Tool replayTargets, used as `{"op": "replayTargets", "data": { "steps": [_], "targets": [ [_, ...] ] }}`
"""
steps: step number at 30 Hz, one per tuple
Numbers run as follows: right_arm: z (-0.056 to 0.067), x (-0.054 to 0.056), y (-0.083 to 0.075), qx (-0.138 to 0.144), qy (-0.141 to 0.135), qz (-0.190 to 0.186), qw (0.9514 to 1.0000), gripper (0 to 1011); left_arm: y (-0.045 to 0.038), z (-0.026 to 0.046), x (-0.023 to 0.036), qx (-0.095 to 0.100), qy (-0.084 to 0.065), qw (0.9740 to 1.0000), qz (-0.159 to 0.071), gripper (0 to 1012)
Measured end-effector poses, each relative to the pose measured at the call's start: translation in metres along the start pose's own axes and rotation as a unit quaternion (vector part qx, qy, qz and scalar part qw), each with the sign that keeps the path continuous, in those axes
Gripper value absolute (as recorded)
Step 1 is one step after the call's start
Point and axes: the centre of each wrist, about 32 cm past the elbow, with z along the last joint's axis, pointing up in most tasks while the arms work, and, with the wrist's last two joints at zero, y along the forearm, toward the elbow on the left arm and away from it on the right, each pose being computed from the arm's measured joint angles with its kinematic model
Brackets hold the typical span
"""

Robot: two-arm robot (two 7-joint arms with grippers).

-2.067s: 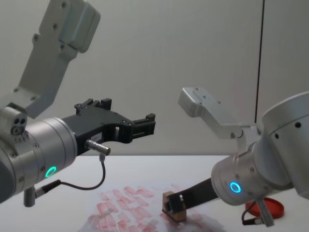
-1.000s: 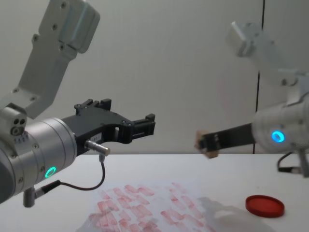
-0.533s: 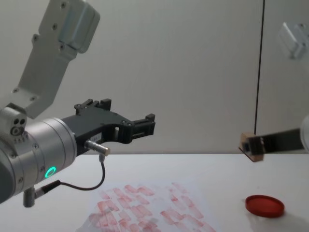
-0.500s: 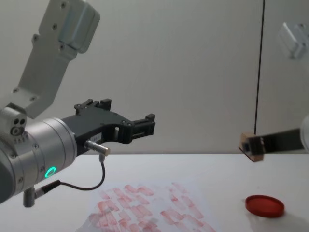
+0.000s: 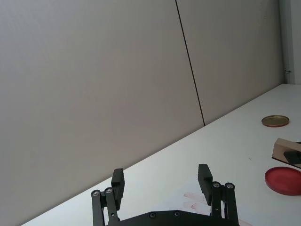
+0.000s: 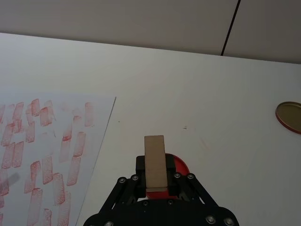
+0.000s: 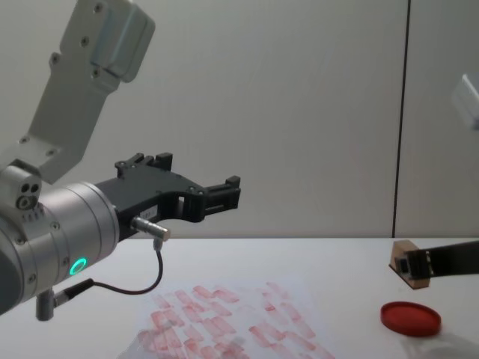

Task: Use the one hand to pick up the stamp and affix it onto the A4 paper.

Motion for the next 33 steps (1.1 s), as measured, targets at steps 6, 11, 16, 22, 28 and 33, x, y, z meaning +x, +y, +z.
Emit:
{"op": "replayTargets", "data": {
  "steps": [6,11,16,22,28,33],
  "targets": [
    [-0.005,0.001,0.002,-0.006,0.001,-0.006,1.0,220,0.0,0.0,0.0,0.0,0.0,1.0,0.0,993],
    [-0.011,0.003,0.009,-0.013,0.001,-0.015,0.9998,220,0.0,0.0,0.0,0.0,0.0,1.0,0.0,993],
    [-0.015,0.004,0.017,-0.022,0.001,-0.019,0.9996,220,0.0,0.0,0.0,0.0,0.0,1.0,0.0,993],
    [-0.02,0.005,0.026,-0.028,0.004,-0.018,0.9994,222,0.0,0.0,0.0,0.0,0.0,1.0,0.0,993],
    [-0.023,0.006,0.034,-0.027,0.008,-0.006,0.9996,393,0.0,0.0,0.0,0.0,0.0,1.0,0.0,993],
    [-0.024,0.006,0.036,-0.02,0.009,0.002,0.9998,560,0.0,0.0,0.0,0.0,0.0,1.0,0.0,993]
  ]
}}
